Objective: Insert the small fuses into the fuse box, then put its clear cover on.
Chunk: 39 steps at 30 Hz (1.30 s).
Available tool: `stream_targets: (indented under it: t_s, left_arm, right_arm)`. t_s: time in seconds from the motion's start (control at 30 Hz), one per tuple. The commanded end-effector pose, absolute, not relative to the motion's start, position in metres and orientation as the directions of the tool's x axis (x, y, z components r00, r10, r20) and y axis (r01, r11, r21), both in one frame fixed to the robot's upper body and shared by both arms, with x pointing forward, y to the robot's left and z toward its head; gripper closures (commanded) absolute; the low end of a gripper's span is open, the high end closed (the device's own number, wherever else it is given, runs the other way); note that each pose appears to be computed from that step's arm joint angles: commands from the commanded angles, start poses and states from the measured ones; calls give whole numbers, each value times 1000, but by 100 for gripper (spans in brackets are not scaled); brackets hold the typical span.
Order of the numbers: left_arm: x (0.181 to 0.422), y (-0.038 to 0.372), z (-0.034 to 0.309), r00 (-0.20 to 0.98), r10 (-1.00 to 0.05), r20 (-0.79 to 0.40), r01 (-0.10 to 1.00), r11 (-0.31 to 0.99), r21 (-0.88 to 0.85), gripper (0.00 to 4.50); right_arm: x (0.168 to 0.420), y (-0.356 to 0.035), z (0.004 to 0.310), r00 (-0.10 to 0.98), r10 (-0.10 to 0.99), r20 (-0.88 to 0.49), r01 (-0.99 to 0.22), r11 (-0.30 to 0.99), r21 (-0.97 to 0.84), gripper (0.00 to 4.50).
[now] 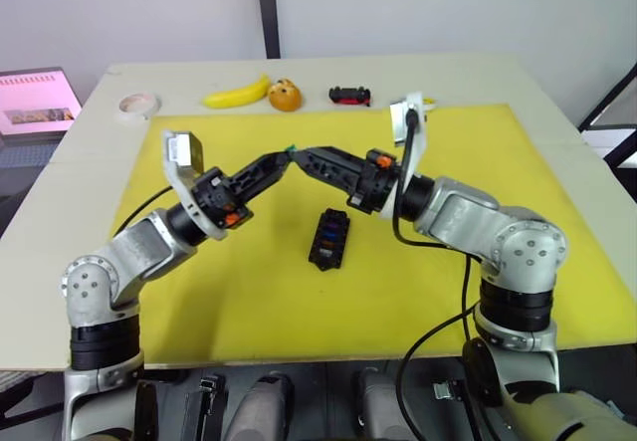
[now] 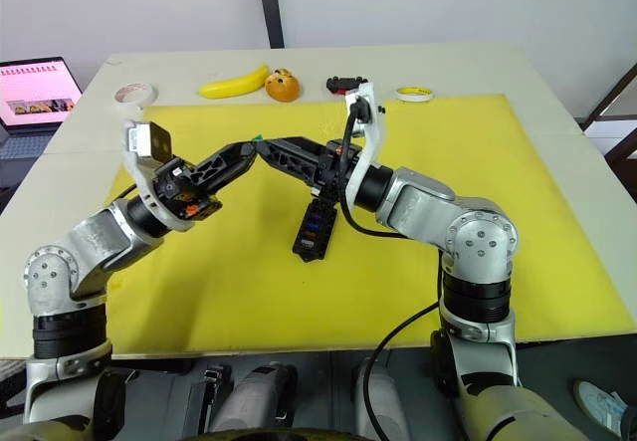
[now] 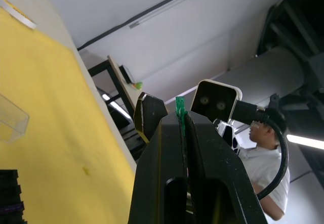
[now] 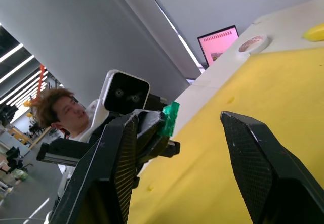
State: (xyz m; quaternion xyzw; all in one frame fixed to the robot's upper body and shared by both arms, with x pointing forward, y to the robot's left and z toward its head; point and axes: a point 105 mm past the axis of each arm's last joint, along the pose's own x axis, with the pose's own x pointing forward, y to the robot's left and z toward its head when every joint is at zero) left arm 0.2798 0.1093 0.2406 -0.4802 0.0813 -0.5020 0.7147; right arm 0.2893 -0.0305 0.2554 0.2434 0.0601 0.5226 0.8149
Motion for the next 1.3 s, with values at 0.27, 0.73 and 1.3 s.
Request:
stream_targets:
  t_s: [0.27,0.73,1.3]
  left_arm:
    - [273,104,254,448,-796,407,682,10,-731,450]
    - [273,103,253,447,-800,401,678,10,-735,450]
    - [258,119,248,325,-925,195,748,125,-652,152]
  right_arm:
    - [281,-26,263,405,896,184,-841,286,459,294]
    - [280,-28,266,404,894,195,-834,273,479,447]
    - [270,-36,268,341,930,138,-856,247,454,450]
